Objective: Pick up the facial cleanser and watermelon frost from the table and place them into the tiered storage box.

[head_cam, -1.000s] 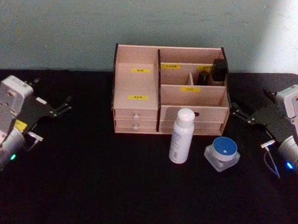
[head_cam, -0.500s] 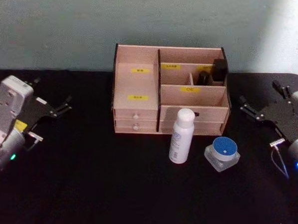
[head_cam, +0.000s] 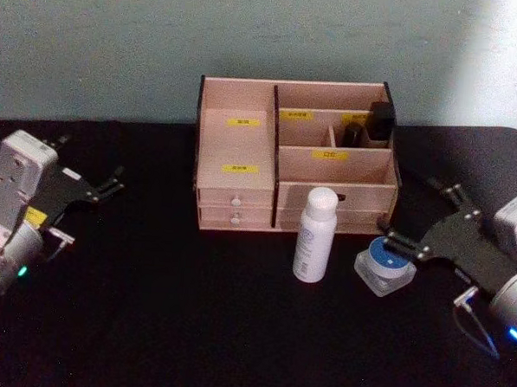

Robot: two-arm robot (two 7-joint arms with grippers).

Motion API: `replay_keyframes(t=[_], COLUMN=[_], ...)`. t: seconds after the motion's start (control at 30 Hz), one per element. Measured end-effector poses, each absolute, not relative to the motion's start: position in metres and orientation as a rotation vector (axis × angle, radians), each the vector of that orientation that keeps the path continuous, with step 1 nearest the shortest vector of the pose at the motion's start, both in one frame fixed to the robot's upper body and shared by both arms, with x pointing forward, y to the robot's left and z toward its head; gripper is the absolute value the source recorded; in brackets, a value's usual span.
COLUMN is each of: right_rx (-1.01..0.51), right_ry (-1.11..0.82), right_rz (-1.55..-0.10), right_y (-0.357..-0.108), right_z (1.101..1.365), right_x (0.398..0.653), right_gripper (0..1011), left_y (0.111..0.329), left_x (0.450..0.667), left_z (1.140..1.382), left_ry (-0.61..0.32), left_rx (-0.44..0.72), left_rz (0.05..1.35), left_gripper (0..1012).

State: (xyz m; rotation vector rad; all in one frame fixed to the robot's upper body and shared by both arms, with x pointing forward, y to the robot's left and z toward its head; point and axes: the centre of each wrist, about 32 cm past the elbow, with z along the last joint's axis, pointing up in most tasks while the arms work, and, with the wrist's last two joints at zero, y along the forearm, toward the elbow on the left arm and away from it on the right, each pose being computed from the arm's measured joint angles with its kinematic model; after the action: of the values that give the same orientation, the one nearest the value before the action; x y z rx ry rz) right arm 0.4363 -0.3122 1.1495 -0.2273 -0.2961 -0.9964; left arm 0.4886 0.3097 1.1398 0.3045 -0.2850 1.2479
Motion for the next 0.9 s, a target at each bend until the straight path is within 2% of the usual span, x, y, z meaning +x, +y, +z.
replay_keyframes(t=[0.33, 0.9], right_rx=[-0.207, -0.134], right_ry=[-0.24, -0.117], right_rz=[-0.86, -0.754], right_y=[-0.304, -0.287], right_z=[1.14, 1.119], right_x=[0.432, 0.458], right_gripper=[1000, 1000], left_y=[0.31, 0.31], left_x=[0.489, 0.489], left_z=[1.14, 1.14], left_ry=[-0.285, -0.285], left_rx=[0.304, 0.304], left_rz=[1.248, 1.248], left_gripper=[1001, 1001])
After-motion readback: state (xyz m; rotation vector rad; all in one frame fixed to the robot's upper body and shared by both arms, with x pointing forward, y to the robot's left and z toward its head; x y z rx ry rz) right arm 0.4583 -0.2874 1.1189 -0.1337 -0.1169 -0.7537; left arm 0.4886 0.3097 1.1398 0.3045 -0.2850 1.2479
